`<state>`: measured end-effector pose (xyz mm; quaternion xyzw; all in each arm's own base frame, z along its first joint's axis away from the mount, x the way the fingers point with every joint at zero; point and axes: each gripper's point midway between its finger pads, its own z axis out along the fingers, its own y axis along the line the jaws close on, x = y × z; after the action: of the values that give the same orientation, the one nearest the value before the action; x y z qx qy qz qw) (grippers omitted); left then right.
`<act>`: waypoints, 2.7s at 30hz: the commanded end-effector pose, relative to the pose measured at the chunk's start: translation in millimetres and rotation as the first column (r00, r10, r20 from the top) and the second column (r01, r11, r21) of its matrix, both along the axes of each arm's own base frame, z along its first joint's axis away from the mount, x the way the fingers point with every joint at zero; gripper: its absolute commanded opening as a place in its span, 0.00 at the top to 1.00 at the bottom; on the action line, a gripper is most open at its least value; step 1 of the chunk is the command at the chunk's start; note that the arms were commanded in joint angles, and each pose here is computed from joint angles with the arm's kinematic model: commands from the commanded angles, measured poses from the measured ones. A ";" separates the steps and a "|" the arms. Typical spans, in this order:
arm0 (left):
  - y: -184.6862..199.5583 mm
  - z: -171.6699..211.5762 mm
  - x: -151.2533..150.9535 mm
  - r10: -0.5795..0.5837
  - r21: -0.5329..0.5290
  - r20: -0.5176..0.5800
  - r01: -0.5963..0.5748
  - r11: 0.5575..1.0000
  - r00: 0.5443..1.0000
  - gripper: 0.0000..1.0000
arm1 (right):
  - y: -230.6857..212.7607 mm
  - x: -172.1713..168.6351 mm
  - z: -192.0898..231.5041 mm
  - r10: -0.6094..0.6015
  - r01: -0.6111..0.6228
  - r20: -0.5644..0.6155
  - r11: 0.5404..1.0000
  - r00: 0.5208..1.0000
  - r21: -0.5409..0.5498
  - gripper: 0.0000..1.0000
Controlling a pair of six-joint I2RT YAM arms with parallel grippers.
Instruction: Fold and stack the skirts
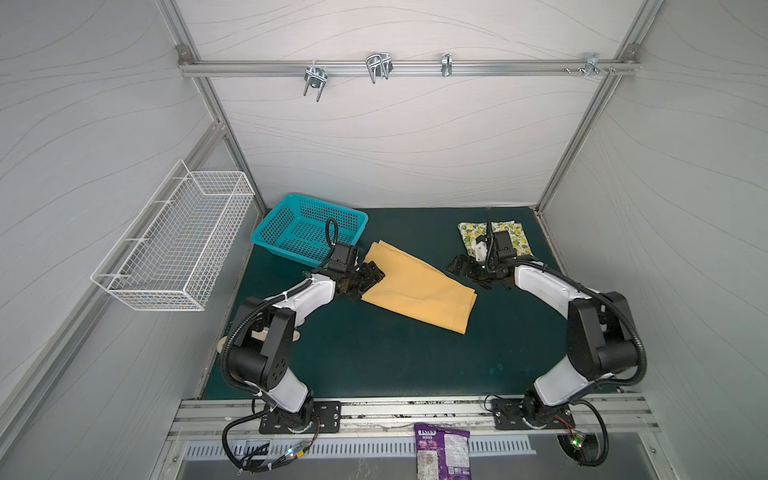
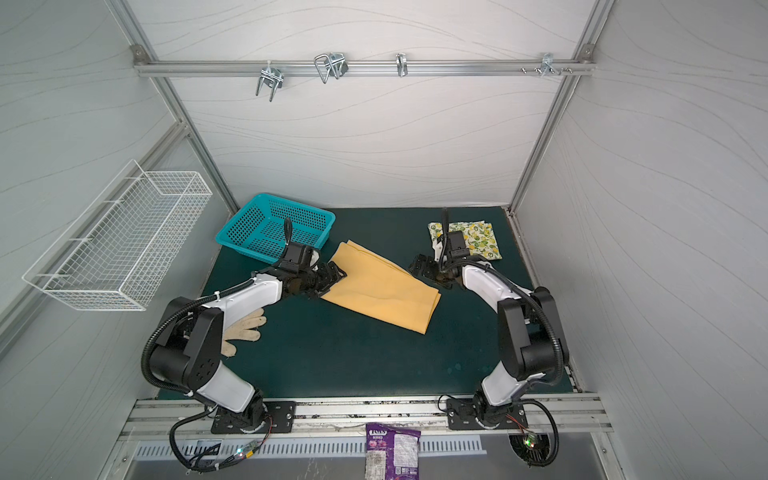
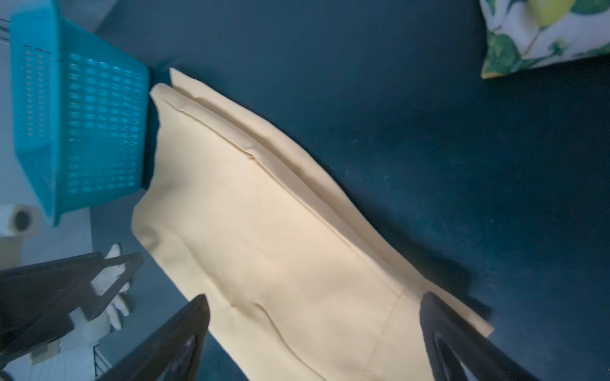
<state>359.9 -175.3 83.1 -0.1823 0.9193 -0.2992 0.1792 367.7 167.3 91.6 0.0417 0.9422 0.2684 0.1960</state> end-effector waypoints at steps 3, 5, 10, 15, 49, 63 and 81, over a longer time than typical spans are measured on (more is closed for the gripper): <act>-5.5 7.0 11.8 -0.005 -0.013 0.028 0.006 1.000 1.000 0.18 | -17.0 2.1 -23.0 -0.025 0.023 -0.052 0.999 0.998 -0.038 0.01; -5.9 7.3 12.2 -0.006 -0.014 0.027 0.006 1.000 1.000 0.18 | -16.7 1.7 -29.4 -0.022 0.020 -0.066 0.999 0.998 -0.036 0.02; -5.6 7.6 12.1 -0.008 -0.009 0.025 0.009 1.000 1.000 0.18 | -19.5 -2.1 -38.2 -0.035 0.033 -0.078 0.999 0.996 -0.033 0.12; -5.3 7.2 11.8 -0.010 -0.007 0.023 0.010 1.000 1.000 0.19 | -20.0 -6.2 -43.3 -0.034 0.032 -0.087 0.999 0.996 -0.026 0.22; -7.4 -2.3 12.2 -0.013 -0.011 -0.001 0.013 1.000 1.000 0.19 | -35.0 -23.0 -36.9 -0.074 0.076 -0.087 0.997 0.993 0.024 0.87; -8.2 -1.9 13.8 -0.016 -0.011 0.000 0.016 1.000 1.000 0.19 | -38.8 -39.4 -37.7 -0.093 0.099 -0.114 0.994 0.989 0.052 0.90; -9.5 4.2 12.8 -0.026 -0.019 0.009 0.026 0.999 1.000 0.19 | -20.7 -27.2 16.8 -0.055 0.056 -0.012 0.982 0.998 0.183 0.23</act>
<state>360.6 -179.0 70.5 -0.1830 0.9231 -0.2986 0.1589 336.6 135.0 66.5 0.1115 0.9277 0.3173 0.1620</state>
